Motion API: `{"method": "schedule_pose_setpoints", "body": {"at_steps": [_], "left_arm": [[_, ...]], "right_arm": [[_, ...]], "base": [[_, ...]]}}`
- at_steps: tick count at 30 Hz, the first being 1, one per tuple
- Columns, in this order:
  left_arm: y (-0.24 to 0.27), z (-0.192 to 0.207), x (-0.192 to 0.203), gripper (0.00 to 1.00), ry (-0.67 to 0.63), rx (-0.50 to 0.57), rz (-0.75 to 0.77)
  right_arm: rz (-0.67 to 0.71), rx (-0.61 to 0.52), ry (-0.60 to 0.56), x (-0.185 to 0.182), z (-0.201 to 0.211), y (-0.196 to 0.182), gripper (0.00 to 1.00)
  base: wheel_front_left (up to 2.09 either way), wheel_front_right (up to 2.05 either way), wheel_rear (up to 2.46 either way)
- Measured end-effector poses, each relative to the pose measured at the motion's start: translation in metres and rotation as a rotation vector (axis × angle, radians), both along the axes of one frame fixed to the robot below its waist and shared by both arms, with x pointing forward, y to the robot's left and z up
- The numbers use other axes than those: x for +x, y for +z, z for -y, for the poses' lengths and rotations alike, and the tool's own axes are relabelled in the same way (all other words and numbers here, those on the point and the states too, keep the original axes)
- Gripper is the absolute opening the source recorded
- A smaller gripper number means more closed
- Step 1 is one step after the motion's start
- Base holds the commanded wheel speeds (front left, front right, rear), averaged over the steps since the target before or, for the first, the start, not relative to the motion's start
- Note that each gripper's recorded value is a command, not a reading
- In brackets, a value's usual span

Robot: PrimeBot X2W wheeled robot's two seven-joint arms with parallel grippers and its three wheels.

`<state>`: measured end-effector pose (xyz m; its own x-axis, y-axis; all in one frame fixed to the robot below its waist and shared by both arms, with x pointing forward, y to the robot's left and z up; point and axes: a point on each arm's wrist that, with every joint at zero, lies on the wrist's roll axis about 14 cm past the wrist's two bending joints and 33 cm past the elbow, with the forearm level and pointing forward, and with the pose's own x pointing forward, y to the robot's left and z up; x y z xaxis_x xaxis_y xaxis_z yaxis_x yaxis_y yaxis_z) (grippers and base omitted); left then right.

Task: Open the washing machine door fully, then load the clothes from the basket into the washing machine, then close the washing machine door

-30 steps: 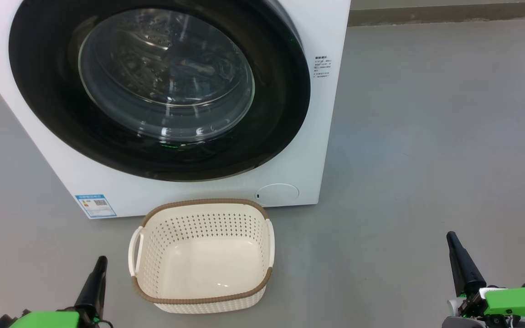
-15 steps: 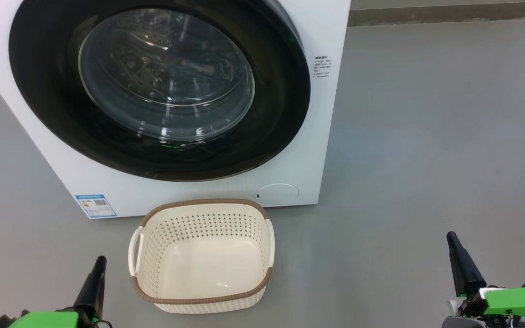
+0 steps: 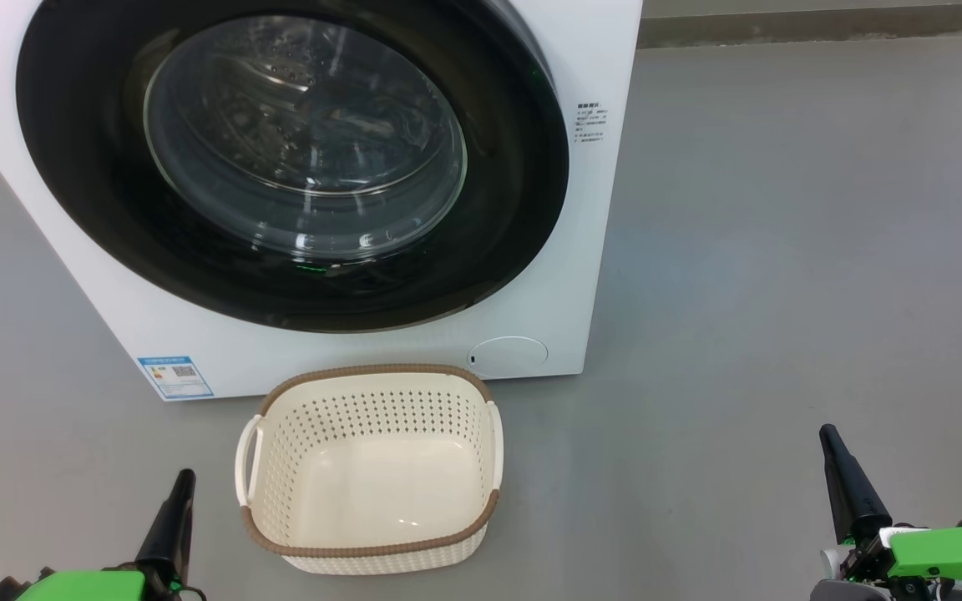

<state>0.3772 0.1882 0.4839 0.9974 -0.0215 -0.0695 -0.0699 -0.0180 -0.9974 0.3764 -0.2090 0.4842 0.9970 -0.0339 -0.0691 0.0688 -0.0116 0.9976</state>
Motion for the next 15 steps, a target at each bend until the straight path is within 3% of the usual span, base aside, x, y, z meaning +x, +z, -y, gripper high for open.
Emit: {"method": "schedule_pose_setpoints", "body": {"at_steps": [15], "left_arm": [[0.0001, 0.0002, 0.0000, 0.00, -0.002, -0.001, 0.000]], "right_arm": [[0.000, 0.001, 0.002, -0.0001, -0.0001, 0.0000, 0.00]], "base": [[0.00, 0.00, 0.00]]}}
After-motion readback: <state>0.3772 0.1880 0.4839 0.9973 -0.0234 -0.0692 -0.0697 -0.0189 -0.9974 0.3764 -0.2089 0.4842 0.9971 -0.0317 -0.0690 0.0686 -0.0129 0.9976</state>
